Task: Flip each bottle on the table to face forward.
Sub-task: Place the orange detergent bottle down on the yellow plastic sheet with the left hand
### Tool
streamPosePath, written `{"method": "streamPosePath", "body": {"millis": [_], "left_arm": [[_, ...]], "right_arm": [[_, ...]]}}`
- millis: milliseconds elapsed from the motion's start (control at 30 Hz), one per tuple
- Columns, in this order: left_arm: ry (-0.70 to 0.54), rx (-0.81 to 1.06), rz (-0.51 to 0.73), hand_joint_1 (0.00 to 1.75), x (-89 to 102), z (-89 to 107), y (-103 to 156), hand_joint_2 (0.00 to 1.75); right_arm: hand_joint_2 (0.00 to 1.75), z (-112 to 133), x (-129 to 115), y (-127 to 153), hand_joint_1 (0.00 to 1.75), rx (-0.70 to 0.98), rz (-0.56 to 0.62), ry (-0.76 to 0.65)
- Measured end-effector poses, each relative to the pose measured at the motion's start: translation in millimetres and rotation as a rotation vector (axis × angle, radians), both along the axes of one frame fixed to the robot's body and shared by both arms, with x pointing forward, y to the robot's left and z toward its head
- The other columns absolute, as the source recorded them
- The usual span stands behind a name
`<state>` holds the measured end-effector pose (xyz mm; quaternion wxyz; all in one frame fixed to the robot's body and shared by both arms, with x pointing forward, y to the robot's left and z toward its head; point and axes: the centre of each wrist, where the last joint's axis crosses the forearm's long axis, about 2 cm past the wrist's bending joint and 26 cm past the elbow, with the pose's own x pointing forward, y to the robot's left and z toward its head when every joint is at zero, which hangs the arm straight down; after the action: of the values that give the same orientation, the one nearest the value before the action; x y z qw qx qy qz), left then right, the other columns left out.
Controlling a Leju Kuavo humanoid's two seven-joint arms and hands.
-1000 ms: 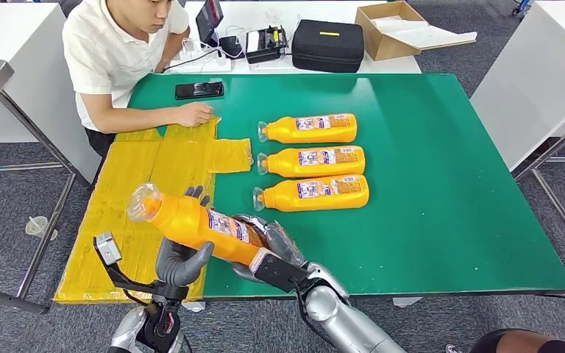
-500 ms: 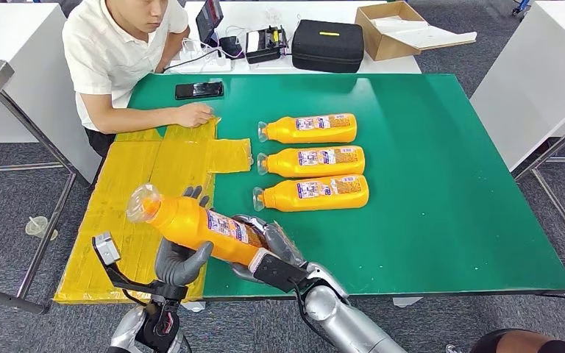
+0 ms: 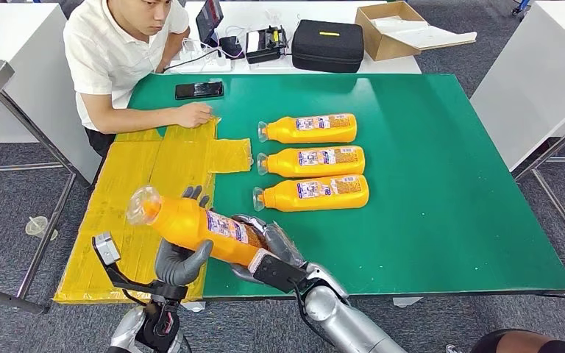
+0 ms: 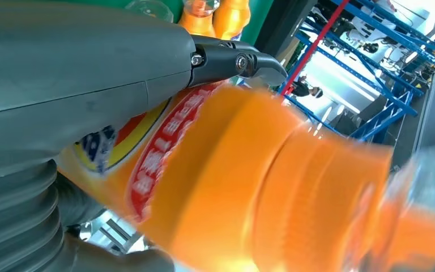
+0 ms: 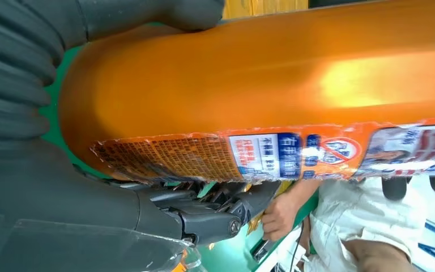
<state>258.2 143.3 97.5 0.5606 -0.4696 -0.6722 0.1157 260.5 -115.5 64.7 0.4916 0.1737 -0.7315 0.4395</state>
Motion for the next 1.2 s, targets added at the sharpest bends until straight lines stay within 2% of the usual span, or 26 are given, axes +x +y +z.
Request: {"method": "streamPosePath", "body": {"millis": [200, 967, 1200], "left_arm": [[-0.114, 0.089, 0.076, 1.75, 6.7, 5.9, -3.5, 1.75], [-0.133, 0.129, 0.078, 1.75, 8.2, 8.6, -6.1, 1.75], [-0.152, 0.267, 0.183, 1.75, 11.1, 11.8, -1.6, 1.75]], "right_arm": [[1.75, 3.5, -4.5, 17.1, 0.00, 0.082, 0.011, 0.039], [1.75, 5.3, -7.0, 25.3, 0.00, 0.125, 0.001, 0.065], [1.75, 0.1, -8.6, 17.7, 0.00, 0.115, -0.073, 0.058]]}}
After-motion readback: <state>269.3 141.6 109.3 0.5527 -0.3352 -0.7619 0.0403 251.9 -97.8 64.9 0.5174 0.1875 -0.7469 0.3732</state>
